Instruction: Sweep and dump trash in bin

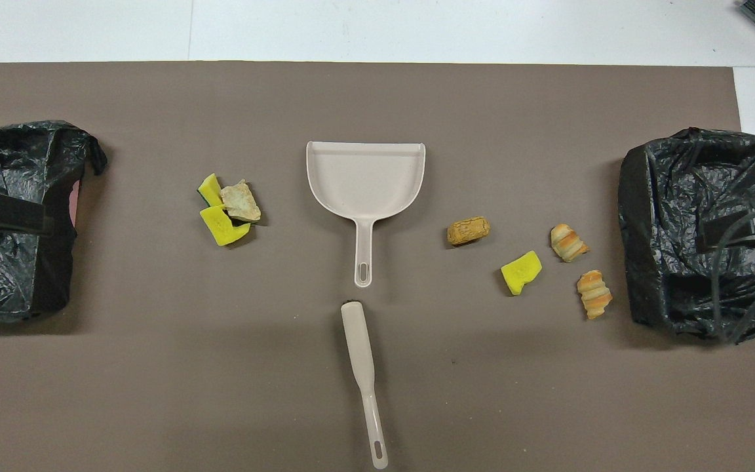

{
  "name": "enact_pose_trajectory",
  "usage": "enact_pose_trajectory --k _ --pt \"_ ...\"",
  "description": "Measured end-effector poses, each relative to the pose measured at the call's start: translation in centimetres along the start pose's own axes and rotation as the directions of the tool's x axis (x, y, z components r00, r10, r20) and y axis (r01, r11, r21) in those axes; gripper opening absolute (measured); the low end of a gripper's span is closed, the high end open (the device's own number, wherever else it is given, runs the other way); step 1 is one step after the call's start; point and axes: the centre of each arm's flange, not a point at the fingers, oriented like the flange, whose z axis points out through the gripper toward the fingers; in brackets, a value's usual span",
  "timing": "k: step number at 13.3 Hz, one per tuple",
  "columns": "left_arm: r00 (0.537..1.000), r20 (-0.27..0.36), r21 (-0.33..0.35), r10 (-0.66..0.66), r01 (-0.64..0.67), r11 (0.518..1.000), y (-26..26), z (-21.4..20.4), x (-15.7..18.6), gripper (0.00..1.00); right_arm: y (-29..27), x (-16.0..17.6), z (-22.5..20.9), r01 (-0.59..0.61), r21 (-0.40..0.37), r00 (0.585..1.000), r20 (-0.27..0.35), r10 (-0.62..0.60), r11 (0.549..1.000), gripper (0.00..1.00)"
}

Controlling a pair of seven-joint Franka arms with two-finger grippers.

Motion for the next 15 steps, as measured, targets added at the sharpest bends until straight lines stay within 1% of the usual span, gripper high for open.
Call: enact_pose_trajectory --k 4,8,11,15 --pt "1.0 0.002 0.0 0.0 0.0 1.0 0.0 0.0 0.0 1.0 -1.2 -0.1 0.1 0.041 -0.002 0.999 0.011 -0.041 0.999 1.0" --pt "1.0 0.008 0.001 0.016 -0.016 1.0 0.9 0.3 -0.1 1.0 -1.1 -0.2 0.2 0.042 -0.002 0.999 0.018 -0.042 0.999 1.0" --pt "0.996 0.061 0.002 0.061 -0.061 0.998 3.7 3.1 -1.6 1.0 -1.2 -0.2 0.1 0.043 -0.002 0.999 0.017 -0.043 0.999 1.0" --pt "0.994 0.071 0.013 0.078 -0.079 0.997 10.8 9.3 -5.3 1.0 -2.7 0.2 0.2 0.062 0.0 0.998 -0.01 -0.062 0.998 1.0"
